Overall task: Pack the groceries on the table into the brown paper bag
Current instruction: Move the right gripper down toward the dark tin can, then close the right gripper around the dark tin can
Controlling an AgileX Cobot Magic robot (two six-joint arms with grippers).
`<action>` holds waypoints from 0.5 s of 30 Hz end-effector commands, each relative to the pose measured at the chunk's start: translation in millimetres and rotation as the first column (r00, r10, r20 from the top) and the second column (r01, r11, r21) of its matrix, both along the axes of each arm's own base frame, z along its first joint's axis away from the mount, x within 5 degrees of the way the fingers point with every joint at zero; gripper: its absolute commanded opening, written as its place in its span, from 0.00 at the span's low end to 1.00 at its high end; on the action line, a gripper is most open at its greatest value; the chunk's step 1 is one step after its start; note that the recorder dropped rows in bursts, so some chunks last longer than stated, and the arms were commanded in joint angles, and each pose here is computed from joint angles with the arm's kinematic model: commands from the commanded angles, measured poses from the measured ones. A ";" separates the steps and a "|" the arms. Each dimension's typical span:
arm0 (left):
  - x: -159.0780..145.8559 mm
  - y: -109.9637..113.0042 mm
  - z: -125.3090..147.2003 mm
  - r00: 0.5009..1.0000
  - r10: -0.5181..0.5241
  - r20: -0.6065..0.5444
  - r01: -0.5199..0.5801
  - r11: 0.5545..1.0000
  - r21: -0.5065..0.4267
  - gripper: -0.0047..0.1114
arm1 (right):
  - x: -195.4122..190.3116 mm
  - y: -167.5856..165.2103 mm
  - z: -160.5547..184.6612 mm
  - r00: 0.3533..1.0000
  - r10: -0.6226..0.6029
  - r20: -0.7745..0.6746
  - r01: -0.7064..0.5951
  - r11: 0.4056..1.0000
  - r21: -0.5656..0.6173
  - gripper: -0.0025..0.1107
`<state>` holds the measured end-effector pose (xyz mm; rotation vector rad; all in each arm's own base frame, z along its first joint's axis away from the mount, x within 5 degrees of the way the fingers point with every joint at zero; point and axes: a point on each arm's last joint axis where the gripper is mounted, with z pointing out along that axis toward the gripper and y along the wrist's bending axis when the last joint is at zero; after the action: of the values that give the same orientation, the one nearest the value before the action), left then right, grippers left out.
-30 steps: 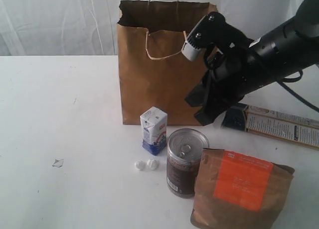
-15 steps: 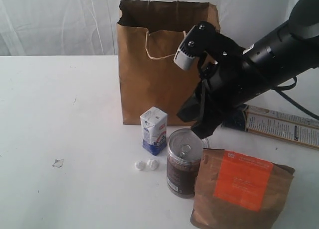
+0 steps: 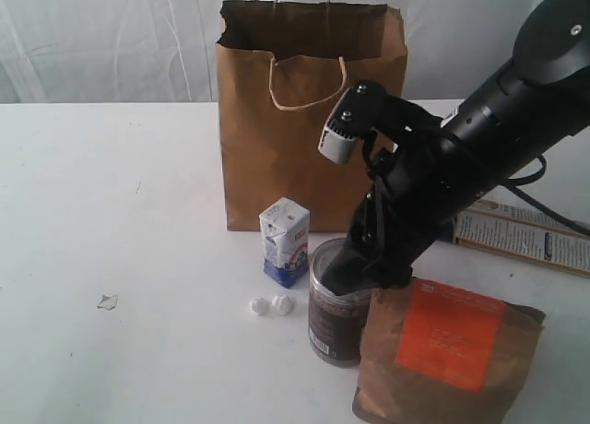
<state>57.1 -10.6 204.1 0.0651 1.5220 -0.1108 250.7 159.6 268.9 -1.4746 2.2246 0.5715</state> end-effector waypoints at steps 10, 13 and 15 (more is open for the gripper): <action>-0.2 -0.4 -1.3 1.000 -0.002 0.000 0.002 1.000 0.023 0.04 | 4.1 36.0 -27.4 0.999 0.011 0.047 -0.004 0.990 -0.140 0.70; -0.2 -0.4 -1.3 1.000 -0.002 0.000 0.002 1.000 0.023 0.04 | 5.6 32.2 -30.5 0.998 0.020 0.063 -0.007 0.980 -0.199 0.70; -0.2 -0.4 -1.3 1.000 -0.002 0.000 0.002 1.000 0.023 0.04 | 8.3 28.9 -32.8 0.995 0.038 0.091 -0.014 0.969 -0.245 0.70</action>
<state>57.1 -10.6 204.1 0.0651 1.5220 -0.1108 257.4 192.6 239.9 -1.5728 2.2507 0.3140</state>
